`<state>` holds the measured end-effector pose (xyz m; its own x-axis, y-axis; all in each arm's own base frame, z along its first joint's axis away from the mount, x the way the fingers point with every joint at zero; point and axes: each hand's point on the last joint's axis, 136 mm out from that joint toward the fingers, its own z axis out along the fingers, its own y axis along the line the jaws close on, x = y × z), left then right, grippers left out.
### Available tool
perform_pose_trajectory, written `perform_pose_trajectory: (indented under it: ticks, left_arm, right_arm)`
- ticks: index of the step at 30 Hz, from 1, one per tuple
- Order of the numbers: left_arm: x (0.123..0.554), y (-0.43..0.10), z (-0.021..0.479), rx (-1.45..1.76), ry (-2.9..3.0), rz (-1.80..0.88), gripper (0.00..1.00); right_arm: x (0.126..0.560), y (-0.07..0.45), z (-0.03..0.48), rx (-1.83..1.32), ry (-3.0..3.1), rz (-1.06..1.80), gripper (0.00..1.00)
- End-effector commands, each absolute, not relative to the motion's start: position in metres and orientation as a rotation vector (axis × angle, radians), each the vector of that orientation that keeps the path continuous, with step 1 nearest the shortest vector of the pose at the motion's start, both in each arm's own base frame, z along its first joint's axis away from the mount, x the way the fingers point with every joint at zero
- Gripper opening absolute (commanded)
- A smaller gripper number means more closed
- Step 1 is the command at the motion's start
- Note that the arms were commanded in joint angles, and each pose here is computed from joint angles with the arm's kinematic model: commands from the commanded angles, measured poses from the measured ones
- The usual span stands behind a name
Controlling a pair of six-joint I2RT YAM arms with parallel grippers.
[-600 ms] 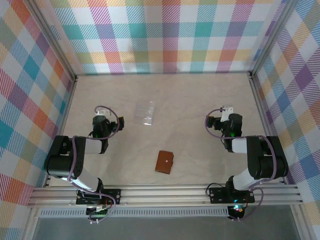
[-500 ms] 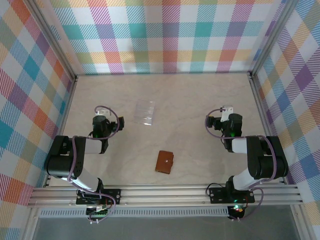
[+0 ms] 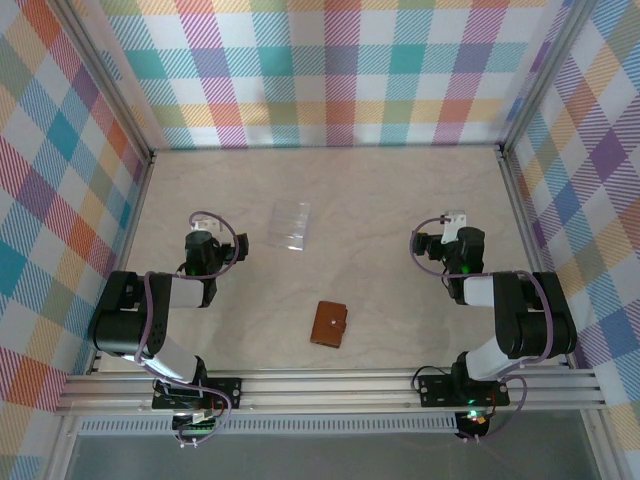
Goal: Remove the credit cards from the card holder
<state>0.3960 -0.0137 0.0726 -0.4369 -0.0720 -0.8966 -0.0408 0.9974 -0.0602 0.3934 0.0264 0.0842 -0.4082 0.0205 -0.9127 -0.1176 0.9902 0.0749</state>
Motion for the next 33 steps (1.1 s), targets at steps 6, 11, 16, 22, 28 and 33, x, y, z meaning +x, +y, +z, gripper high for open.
perform_pose_trajectory:
  ticks: [6, 11, 16, 22, 28, 33]
  left_arm:
    - [0.399, -0.014, 0.078, -0.068, 1.998, -0.039, 1.0]
    - [0.399, -0.014, 0.079, -0.068, 1.993, -0.037, 1.0]
    - [0.401, -0.008, 0.096, -0.115, 2.091, 0.053, 1.0]
    - [0.405, -0.031, 0.128, -0.153, 2.165, -0.015, 1.0]
    - [0.405, -0.078, 0.134, -0.132, 2.327, -0.239, 0.98]
    - [0.407, -0.119, 0.116, -0.08, 2.547, -0.345, 0.91]
  right_arm:
    - [0.397, 0.027, 0.092, -0.068, 1.952, 0.167, 1.0]
    - [0.397, 0.026, 0.098, -0.066, 1.959, 0.163, 1.0]
    - [0.402, 0.022, 0.114, 0.008, 2.096, 0.169, 1.0]
    - [0.4, 0.052, 0.127, 0.057, 2.253, 0.319, 0.97]
    - [0.396, 0.111, 0.133, 0.071, 2.4, 0.556, 0.86]
    - [0.388, 0.168, 0.129, -0.044, 2.507, 0.664, 0.76]
